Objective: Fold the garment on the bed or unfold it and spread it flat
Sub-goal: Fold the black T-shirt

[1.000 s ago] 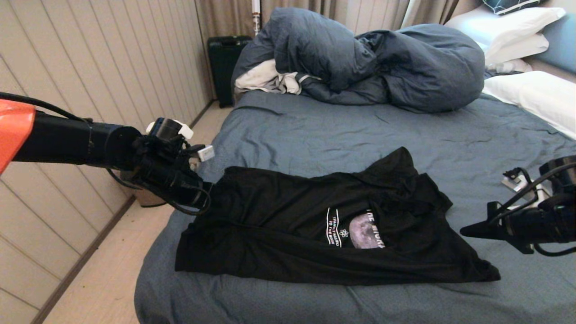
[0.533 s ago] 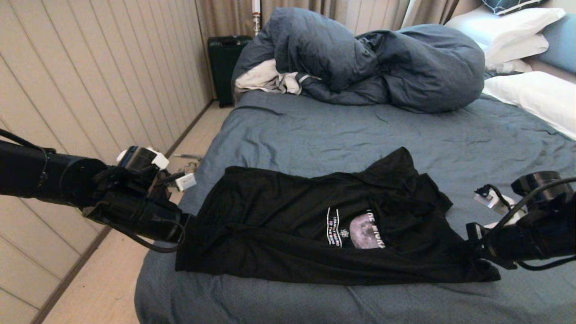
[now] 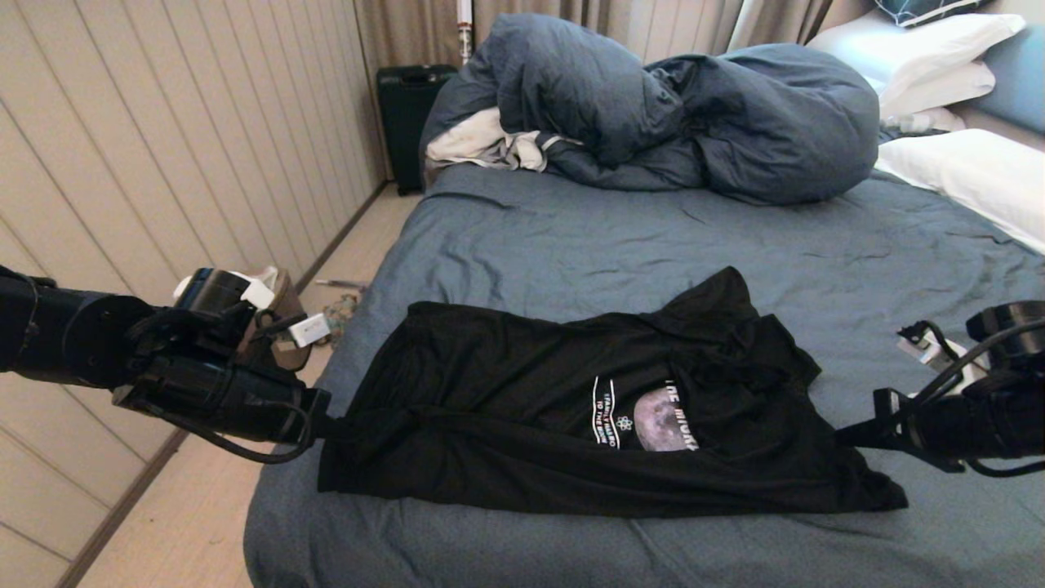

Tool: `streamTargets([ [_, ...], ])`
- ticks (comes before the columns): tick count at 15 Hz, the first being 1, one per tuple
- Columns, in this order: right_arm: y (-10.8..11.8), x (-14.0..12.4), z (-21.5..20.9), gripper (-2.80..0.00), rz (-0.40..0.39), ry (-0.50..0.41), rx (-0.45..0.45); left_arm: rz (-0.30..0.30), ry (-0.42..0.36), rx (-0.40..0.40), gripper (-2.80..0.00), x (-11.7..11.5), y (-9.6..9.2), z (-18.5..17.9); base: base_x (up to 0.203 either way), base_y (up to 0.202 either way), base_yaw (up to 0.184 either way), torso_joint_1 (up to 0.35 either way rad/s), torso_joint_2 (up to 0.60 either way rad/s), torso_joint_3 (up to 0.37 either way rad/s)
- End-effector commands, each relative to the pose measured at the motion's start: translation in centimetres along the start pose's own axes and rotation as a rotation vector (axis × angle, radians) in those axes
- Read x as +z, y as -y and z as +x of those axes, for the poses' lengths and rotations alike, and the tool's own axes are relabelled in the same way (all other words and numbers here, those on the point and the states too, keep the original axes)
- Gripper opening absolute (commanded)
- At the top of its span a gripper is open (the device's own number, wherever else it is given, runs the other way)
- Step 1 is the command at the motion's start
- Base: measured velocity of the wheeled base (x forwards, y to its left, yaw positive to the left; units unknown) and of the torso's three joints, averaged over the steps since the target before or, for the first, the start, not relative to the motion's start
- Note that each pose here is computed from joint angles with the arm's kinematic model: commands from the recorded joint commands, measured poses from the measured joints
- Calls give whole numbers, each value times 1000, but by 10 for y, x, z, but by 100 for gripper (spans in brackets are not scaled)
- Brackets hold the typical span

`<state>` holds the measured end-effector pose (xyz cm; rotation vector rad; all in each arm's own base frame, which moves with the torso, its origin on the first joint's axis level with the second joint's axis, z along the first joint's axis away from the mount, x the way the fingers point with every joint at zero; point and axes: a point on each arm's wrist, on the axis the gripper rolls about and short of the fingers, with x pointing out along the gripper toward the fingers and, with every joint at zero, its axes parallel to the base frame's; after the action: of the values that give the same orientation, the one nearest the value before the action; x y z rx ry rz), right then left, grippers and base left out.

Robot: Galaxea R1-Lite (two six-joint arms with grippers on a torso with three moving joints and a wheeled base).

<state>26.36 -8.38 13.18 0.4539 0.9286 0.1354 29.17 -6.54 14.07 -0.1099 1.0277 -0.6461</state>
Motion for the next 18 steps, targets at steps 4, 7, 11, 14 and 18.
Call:
streamTargets([
  [4,2,11,40,-280,-5,-82,-29,-2,-3,-12,-280,-1,0,0,0,0,0,0,0,0],
  [7,-7,27,58,-280,-25,-75,-52,-4,-6,-14,-280,-2,0,1,0,0,0,0,0,0],
  [11,-31,61,81,-280,-26,-10,-76,-8,-13,-15,-280,-3,-1,3,0,0,0,0,0,0],
  [14,-46,90,94,-280,-12,43,-58,-9,-16,-15,-280,-3,-2,4,0,0,0,0,0,0],
  [18,-52,111,111,-280,21,55,-113,-12,-24,-15,-280,-3,-4,7,0,0,0,0,0,0],
])
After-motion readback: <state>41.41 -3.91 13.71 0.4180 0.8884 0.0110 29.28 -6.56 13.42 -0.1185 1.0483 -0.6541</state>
